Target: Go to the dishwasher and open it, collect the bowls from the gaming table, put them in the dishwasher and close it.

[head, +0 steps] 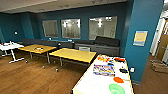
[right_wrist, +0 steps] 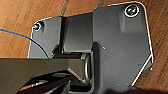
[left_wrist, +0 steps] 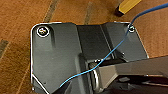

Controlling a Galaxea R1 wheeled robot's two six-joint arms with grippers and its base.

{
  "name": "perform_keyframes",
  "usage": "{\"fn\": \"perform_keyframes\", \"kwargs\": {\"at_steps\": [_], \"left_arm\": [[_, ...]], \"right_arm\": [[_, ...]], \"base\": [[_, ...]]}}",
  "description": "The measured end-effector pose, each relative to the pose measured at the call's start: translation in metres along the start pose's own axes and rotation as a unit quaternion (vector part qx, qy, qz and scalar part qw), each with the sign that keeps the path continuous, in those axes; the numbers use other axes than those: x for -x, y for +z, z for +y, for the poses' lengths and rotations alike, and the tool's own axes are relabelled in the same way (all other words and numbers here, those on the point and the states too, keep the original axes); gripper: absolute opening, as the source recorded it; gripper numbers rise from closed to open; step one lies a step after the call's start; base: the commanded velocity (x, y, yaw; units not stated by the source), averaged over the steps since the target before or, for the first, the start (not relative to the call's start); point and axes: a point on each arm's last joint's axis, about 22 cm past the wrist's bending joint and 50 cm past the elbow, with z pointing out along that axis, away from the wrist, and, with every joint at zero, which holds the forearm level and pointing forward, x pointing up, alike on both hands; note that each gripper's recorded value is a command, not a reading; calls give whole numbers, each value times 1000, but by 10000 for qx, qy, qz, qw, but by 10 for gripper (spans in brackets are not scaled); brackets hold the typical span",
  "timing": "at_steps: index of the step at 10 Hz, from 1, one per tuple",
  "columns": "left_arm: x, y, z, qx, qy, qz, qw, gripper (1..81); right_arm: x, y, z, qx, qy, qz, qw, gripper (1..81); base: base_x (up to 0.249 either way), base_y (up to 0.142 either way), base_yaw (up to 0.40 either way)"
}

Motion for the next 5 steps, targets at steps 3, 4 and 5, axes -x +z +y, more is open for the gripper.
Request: {"fn": "perform_keyframes", "kwargs": {"at_steps": [3,4,5], "left_arm": [[0,-1,-2,-18,3,-1,10000,811],[0,-1,-3,-23,4,-4,10000,811],[0,-1,-2,-18,3,-1,10000,811]], "right_arm": [[0,1,-4,-27,0,2,10000,811],[0,1,-4,-27,0,2,10000,811],[0,1,-2,-15,0,-2,10000,811]], "base": [[0,70,0],[0,78,0],[0,85,0]]}}
